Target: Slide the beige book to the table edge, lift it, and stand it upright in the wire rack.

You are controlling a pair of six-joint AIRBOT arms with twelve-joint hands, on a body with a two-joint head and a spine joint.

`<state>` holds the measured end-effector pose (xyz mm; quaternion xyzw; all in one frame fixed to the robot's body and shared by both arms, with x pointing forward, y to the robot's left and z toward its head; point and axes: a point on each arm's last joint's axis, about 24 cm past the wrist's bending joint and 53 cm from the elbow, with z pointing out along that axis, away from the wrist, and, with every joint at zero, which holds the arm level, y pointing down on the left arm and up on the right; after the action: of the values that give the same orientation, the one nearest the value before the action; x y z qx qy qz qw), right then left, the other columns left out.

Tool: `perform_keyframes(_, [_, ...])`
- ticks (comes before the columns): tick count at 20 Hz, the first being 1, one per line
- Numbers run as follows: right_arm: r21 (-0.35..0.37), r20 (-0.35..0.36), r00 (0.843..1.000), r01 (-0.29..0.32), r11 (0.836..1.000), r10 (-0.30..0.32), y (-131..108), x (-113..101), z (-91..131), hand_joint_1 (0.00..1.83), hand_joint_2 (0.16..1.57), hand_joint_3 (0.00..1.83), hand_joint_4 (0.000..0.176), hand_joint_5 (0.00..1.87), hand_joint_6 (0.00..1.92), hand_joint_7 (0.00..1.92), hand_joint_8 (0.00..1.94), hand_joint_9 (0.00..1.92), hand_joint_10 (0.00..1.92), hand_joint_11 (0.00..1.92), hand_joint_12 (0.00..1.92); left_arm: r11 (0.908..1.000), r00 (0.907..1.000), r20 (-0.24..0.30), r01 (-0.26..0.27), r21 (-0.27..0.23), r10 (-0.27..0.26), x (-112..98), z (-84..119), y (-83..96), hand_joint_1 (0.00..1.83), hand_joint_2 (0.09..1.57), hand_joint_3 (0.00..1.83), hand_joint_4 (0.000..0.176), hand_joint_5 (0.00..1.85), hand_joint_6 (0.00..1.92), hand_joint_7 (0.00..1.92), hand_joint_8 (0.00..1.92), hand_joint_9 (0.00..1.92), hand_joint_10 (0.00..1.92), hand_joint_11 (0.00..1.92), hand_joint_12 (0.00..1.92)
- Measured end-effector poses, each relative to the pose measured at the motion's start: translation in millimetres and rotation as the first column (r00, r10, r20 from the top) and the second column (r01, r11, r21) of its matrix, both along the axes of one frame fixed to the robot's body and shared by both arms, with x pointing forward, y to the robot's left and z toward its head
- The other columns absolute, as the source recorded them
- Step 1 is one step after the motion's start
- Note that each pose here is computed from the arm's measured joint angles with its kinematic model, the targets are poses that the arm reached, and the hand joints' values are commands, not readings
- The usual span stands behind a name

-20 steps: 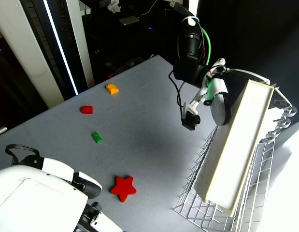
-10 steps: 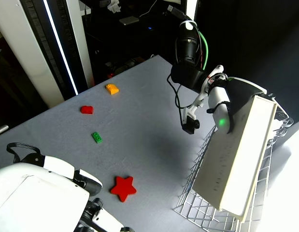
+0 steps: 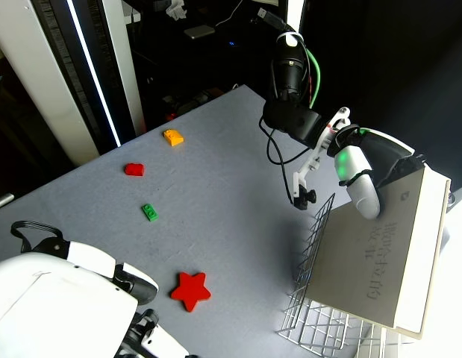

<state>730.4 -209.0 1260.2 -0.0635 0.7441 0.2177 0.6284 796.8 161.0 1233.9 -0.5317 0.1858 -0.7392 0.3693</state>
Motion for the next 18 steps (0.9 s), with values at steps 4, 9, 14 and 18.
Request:
perform_keyframes(4, [0.0, 0.0, 1.0, 0.0, 1.0, 0.0, -0.1, 0.0, 0.0, 0.27, 1.17, 0.0, 0.0, 0.46, 0.0, 0.46, 0.0, 0.45, 0.0, 0.0, 1.1, 1.0, 1.0, -0.005, -0.003, 0.007, 0.003, 1.6, 0.4, 5.2, 1.47, 1.22, 0.0, 0.0, 0.74, 1.26, 0.6, 1.34, 0.67, 1.39, 0.68, 1.67])
perform_keyframes(9, [0.0, -0.001, 1.0, -0.007, 1.0, 0.007, 2.8, -1.4, -0.2, 0.28, 1.17, 0.0, 0.0, 0.48, 0.01, 0.48, 0.01, 0.47, 0.01, 0.02, 1.11, 0.9999, 1.0, -0.009, 0.003, 0.013, -0.003, -0.6, -1.3, 5.6, 1.48, 1.18, 0.0, 0.0, 0.82, 1.14, 0.68, 1.28, 0.77, 1.3, 0.78, 1.61])
perform_keyframes(14, [0.001, 0.003, 1.0, 0.005, 1.0, -0.005, 1.1, -0.6, 0.6, 0.27, 1.18, 0.0, 0.0, 0.45, 0.0, 0.47, 0.0, 0.46, 0.0, 0.01, 1.11, 0.9999, 0.9999, -0.01, -0.002, 0.015, 0.002, -0.5, -1.2, 7.2, 1.37, 1.21, 0.0, 0.0, 0.76, 1.3, 0.69, 1.32, 0.77, 1.4, 0.72, 1.38])
perform_keyframes(18, [-0.004, 0.001, 1.0, 0.009, 1.0, -0.009, -0.7, -0.6, -1.1, 0.31, 1.18, 0.0, 0.0, 0.44, 0.0, 0.44, 0.0, 0.44, 0.0, 0.0, 1.07, 0.9995, 0.9997, -0.026, 0.001, 0.03, 0.0, 1.5, -3.6, 7.9, 1.07, 1.24, 0.0, 0.0, 0.74, 1.35, 0.71, 0.47, 0.66, 0.63, 0.44, 1.29])
